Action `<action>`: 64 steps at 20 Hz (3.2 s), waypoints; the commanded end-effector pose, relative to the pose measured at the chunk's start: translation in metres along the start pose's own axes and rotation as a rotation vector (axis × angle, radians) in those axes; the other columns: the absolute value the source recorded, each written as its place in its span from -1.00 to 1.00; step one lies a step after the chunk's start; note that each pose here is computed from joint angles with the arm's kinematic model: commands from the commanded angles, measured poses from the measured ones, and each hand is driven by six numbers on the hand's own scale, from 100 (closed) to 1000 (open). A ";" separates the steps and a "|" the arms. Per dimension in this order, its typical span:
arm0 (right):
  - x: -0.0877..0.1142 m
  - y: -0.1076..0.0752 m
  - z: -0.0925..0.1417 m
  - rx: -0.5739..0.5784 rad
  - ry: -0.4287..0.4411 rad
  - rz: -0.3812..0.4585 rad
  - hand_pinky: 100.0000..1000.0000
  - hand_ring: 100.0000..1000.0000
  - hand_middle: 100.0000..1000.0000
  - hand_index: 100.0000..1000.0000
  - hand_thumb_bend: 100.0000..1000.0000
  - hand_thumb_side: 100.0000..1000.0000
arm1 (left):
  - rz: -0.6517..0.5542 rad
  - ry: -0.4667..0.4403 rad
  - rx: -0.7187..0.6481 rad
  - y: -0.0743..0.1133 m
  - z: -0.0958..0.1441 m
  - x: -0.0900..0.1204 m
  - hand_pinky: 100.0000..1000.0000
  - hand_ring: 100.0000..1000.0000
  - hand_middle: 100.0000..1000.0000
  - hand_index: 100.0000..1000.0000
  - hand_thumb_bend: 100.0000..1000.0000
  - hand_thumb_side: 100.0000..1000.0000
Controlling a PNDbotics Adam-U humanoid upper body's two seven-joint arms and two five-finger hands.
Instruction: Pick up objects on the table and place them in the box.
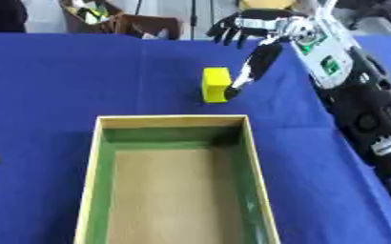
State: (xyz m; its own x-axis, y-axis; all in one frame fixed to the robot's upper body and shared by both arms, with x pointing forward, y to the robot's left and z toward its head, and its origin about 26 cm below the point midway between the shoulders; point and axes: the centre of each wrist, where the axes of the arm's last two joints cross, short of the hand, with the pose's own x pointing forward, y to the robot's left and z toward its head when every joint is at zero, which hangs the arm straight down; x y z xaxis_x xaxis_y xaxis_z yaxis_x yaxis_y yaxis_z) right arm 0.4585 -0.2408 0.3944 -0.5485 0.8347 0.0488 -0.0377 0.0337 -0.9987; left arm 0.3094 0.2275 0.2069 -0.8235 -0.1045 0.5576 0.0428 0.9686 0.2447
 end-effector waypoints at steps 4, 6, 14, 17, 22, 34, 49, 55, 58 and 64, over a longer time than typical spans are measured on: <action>0.008 -0.008 0.002 -0.033 0.011 0.020 0.34 0.56 0.55 0.79 0.61 -0.57 | -0.003 -0.032 -0.016 -0.001 -0.006 0.007 -0.78 -0.22 -0.13 0.18 -1.00 0.36; 0.007 -0.005 0.001 -0.025 0.015 0.022 0.34 0.57 0.56 0.79 0.60 -0.59 | -0.002 -0.035 -0.017 -0.001 -0.006 0.007 -0.78 -0.22 -0.13 0.18 -1.00 0.36; -0.001 0.009 0.005 0.041 0.042 0.054 0.37 0.58 0.58 0.78 0.59 -0.67 | -0.003 -0.040 -0.019 -0.001 -0.008 0.008 -0.77 -0.22 -0.13 0.18 -1.00 0.36; -0.004 0.012 0.009 0.050 0.051 0.058 0.35 0.57 0.52 0.74 0.57 -0.63 | -0.003 -0.038 -0.018 -0.001 -0.008 0.008 -0.77 -0.22 -0.13 0.18 -1.00 0.37; -0.004 0.012 0.010 0.009 0.074 0.060 0.33 0.54 0.44 0.67 0.46 -0.52 | -0.004 -0.038 -0.022 -0.001 -0.008 0.008 -0.77 -0.22 -0.13 0.18 -1.00 0.37; -0.009 0.015 0.009 -0.049 0.122 0.089 0.31 0.52 0.40 0.64 0.29 -0.32 | -0.005 -0.038 -0.033 -0.002 -0.008 0.008 -0.77 -0.22 -0.13 0.18 -1.00 0.38; -0.015 0.022 0.010 -0.075 0.130 0.004 0.00 0.29 -0.17 0.08 -1.00 -0.61 | -0.007 -0.049 -0.048 -0.003 -0.011 0.009 -0.77 -0.22 -0.12 0.17 -1.00 0.38; -0.015 0.022 0.011 -0.188 0.172 -0.067 -0.36 -0.04 -0.75 -0.58 -1.00 -0.90 | -0.006 -0.046 -0.047 -0.003 -0.010 0.009 -0.76 -0.22 -0.13 0.17 -1.00 0.38; -0.009 0.016 0.012 -0.249 0.173 -0.087 -0.46 -0.15 -0.91 -0.78 -1.00 -1.00 | -0.007 -0.041 -0.047 -0.002 -0.009 0.008 -0.76 -0.22 -0.13 0.17 -1.00 0.38; 0.014 -0.005 0.023 -0.349 0.109 -0.108 -0.57 -0.30 -1.00 -0.87 -0.93 -1.00 | -0.008 -0.027 -0.044 0.000 -0.007 0.007 -0.75 -0.22 -0.13 0.17 -1.00 0.38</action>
State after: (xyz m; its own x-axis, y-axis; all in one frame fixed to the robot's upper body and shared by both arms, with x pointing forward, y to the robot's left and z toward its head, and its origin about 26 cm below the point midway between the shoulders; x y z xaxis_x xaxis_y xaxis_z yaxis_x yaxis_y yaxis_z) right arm 0.4452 -0.2384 0.3758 -0.4472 0.8726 0.1965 0.1409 0.2856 -0.9479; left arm 0.3105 0.2229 0.2110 -0.8290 -0.0989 0.5505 0.0680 0.9591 0.2748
